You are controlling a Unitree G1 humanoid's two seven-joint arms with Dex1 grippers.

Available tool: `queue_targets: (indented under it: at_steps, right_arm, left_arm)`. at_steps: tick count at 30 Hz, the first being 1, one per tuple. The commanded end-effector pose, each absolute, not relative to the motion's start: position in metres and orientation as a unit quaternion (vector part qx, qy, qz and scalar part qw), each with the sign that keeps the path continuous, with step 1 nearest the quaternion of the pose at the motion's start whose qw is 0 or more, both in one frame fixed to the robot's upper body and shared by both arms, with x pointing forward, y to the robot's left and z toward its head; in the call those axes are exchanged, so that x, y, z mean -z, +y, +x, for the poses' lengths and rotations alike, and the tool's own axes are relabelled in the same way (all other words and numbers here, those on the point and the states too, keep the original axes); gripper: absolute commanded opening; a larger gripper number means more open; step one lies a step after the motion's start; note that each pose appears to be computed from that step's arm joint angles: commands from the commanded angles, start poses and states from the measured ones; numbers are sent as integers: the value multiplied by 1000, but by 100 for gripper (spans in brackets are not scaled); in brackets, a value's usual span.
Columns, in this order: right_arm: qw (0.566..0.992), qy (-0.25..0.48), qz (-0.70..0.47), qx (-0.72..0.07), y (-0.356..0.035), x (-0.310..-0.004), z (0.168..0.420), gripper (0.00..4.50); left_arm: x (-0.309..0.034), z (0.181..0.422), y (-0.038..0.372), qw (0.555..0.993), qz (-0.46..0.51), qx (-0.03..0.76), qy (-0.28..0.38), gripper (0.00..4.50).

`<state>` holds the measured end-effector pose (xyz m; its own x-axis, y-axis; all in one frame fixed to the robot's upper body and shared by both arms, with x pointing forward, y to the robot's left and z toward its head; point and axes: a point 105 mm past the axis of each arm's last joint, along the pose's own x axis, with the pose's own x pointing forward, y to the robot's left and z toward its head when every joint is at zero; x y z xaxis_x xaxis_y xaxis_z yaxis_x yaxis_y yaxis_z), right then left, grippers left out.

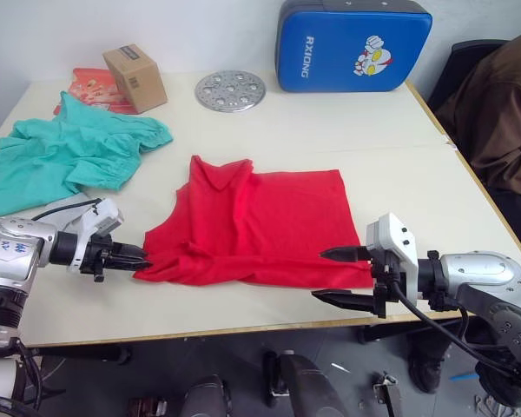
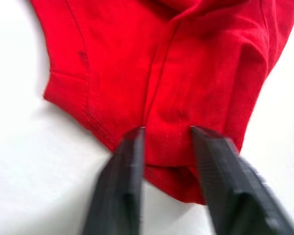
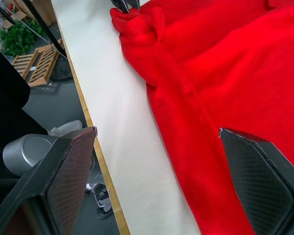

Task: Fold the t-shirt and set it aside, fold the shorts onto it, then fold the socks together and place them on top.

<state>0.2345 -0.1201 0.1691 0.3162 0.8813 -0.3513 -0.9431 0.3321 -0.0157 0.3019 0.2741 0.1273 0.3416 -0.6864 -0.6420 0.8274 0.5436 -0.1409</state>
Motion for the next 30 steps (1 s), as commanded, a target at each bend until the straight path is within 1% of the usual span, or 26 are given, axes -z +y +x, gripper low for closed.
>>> queue_targets:
  at_steps: [1,2,7,14,19,22,23,28,30]
  right_arm:
    - [802,117,-116,-574,-117,-180,231,409]
    - [803,117,-116,-574,-117,-180,231,409]
    - [802,117,-115,-574,-117,-180,231,409]
    - [802,115,-117,-575,-117,-180,232,409]
    - [801,113,-116,-576,-115,-179,232,409]
    - [801,113,-113,-576,-114,-177,231,409]
    - [802,114,-113,-576,-114,-176,231,409]
    - [803,113,-109,-576,-113,-176,230,409]
    - [803,113,-108,-575,-113,-176,230,409]
  left_arm:
    - [-135,303,272,812,118,471,323,26]
    - [-135,303,271,812,118,472,323,7]
    - [-138,302,272,811,120,475,321,7]
    - [-157,307,267,814,115,484,300,7]
    - [-158,312,276,819,143,464,307,7]
    - [-153,306,278,808,137,475,320,65]
    - [-152,305,278,806,139,477,322,92]
    - [-136,301,280,792,169,477,340,254]
    - [-133,302,279,793,169,475,340,254]
